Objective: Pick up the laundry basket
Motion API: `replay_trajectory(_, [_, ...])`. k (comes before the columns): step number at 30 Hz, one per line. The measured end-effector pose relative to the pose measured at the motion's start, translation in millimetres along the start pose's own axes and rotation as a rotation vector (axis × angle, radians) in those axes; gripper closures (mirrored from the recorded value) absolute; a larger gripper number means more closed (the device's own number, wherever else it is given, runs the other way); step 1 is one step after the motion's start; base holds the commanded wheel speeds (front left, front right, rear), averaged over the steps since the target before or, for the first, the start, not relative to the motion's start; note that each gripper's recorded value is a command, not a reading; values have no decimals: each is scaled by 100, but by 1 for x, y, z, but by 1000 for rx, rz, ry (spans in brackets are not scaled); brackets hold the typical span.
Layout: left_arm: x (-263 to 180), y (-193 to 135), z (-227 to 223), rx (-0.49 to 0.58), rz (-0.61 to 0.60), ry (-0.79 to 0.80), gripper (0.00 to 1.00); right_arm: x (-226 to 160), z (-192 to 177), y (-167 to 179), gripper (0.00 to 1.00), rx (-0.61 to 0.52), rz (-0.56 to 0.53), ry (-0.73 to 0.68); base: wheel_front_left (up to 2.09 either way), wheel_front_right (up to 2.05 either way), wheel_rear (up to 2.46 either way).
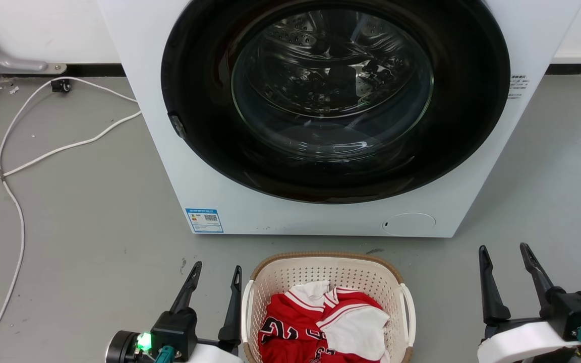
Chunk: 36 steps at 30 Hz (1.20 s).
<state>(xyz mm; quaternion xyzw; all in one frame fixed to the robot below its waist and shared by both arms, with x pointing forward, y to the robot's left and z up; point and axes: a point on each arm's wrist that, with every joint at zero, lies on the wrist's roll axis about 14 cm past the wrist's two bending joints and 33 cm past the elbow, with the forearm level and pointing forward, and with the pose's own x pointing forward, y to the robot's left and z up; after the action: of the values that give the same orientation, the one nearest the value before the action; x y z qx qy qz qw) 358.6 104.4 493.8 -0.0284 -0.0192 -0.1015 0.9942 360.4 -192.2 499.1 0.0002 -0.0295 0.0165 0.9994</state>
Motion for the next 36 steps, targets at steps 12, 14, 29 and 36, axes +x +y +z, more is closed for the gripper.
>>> replay_trajectory(12, [1,-1,-6,-13,3,19,0,1,-5,0,0,1,-1,15,0,0,0])
replay_trajectory(14, [3,-1,-10,-17,2,31,0,2,-9,-3,0,-3,-8,29,0,0,0])
replay_trajectory(29, [75,2,-84,5,-82,205,0,61,-86,1,0,-70,36,232,0,0,0])
replay_trajectory(36, [102,17,-156,27,-107,379,0,82,-153,1,0,-65,48,400,0,0,0])
